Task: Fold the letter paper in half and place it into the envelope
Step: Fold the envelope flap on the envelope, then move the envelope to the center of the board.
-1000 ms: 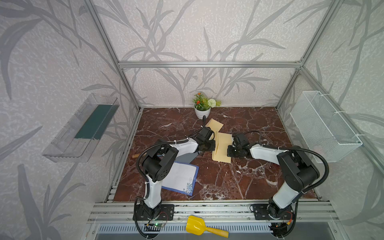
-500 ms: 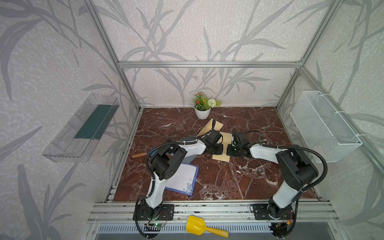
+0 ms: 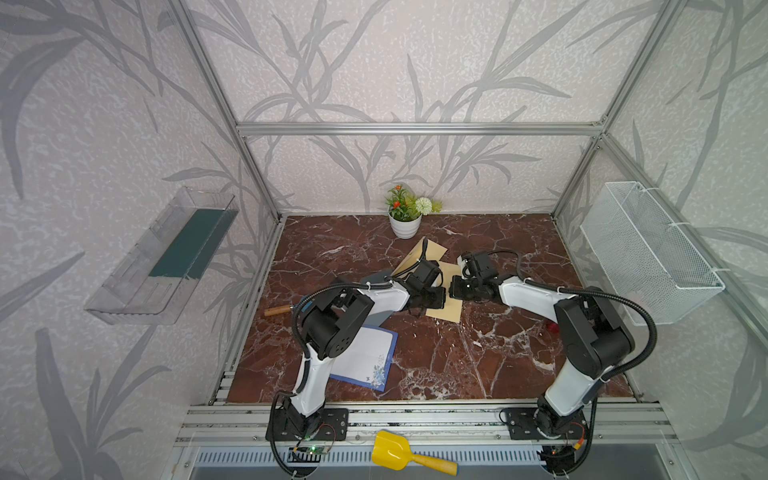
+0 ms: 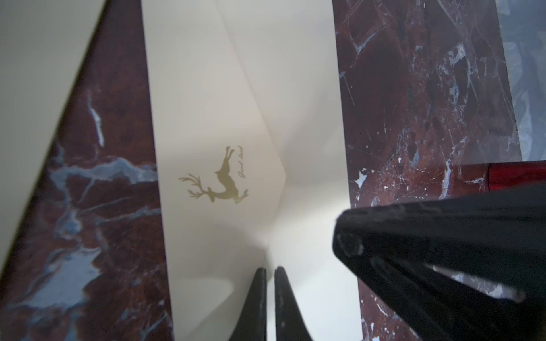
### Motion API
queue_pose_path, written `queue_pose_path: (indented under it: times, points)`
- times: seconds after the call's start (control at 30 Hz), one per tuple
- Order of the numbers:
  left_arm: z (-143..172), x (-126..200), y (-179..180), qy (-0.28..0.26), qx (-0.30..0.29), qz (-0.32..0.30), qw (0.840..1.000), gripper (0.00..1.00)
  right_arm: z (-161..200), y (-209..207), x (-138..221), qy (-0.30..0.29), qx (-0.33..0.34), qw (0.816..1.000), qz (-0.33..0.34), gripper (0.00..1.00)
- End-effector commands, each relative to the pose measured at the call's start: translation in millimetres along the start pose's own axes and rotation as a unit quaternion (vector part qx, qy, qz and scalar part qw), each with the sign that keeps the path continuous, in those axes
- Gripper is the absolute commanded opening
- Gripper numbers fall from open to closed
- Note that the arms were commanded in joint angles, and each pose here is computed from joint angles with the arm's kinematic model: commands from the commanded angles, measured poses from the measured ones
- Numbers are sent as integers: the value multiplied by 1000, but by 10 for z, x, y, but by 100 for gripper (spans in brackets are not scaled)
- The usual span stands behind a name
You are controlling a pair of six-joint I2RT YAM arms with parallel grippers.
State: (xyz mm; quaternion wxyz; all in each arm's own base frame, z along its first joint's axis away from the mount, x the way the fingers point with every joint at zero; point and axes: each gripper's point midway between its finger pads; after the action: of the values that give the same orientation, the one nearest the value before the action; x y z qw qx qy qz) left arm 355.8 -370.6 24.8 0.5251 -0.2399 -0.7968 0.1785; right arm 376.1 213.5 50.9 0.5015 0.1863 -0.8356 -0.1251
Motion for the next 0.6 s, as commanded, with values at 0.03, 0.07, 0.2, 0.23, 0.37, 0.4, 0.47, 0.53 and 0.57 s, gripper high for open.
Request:
queue_pose_path:
  times: [0.03,0.07,0.2,0.23,0.37,0.4,0.47,0.53,0.57]
  points:
    - [248,-90,225,35,15,-25,999,10,-17,10,-164,16,-3,1000,-24,7]
    - [256,-91,220,36,15,-23,999,10,-17,2,-194,18,-6,999,-26,7]
    - [251,-79,188,33,14,-14,999,10,-18,-22,-312,23,-18,999,-34,7]
    - [258,-80,180,34,14,-11,999,10,2,-57,-339,28,-22,999,-26,6]
    - [234,-47,140,31,12,-1,999,10,109,-316,-377,40,-52,997,32,4]
    - [221,-34,120,29,10,2,1000,10,124,-370,-376,40,-57,997,42,4]
    - [183,12,76,24,7,8,1000,10,156,-480,-361,38,-66,995,65,4]
    - [107,109,-4,12,4,21,1000,11,173,-581,-327,35,-72,993,87,4]
    - [59,169,-40,4,3,25,1000,12,178,-626,-310,33,-75,992,95,4]
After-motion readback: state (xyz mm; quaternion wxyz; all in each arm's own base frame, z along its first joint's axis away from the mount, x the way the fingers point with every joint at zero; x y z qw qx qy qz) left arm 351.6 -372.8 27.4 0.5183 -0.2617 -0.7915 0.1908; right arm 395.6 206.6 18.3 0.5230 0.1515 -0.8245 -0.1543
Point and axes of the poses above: each gripper's point midway between its finger pads, its own x axis back along the fingers, its own y axis along the line the jaws close on, z = x × y, and after that the axes turned 8 degrees about x, right-handed
